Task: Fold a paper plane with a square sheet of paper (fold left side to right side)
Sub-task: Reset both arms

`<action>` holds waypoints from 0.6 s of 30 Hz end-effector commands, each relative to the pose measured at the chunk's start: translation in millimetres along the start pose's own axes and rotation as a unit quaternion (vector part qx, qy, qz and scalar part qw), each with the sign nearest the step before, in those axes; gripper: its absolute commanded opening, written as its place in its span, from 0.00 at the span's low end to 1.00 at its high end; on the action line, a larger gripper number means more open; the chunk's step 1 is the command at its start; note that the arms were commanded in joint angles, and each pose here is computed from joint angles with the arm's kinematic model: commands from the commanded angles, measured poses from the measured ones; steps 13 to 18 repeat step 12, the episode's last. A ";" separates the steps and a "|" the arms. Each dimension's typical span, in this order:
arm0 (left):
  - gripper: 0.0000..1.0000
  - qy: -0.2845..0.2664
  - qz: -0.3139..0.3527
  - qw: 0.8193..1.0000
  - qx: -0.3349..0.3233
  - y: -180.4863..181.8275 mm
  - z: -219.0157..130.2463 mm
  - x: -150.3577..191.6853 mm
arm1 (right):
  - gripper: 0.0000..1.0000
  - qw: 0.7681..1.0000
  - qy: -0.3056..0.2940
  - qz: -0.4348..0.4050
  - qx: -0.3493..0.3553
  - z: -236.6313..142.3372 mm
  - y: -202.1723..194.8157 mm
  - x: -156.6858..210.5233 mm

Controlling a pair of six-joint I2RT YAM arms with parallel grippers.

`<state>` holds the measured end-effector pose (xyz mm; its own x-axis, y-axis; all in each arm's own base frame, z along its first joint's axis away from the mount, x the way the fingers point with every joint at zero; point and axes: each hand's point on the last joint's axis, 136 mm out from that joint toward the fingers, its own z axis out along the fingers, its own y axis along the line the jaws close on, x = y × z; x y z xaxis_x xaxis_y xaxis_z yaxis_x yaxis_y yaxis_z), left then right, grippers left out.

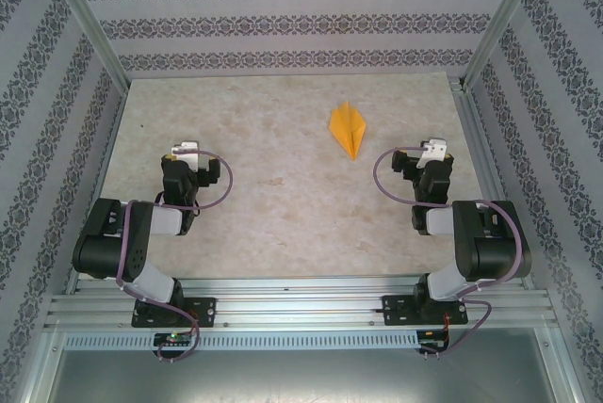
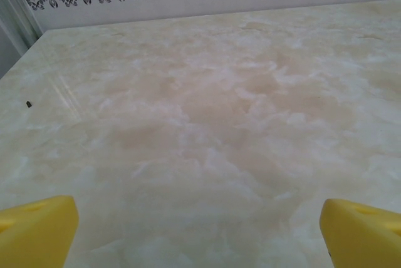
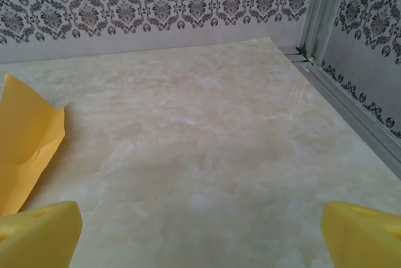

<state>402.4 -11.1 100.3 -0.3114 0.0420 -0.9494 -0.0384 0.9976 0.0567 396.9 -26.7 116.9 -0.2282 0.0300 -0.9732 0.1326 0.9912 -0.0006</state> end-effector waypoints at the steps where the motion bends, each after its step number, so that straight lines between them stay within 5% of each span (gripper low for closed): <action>1: 1.00 -0.003 0.002 1.000 0.014 -2.8 1.6 -3.5 | 0.98 1.000 -0.024 -0.008 -0.009 0.4 6.8 -13.3; 18: 1.00 -0.003 0.002 1.000 0.016 -3.6 1.6 -3.5 | 0.98 1.000 -0.023 -0.009 -0.010 0.4 7.2 -13.1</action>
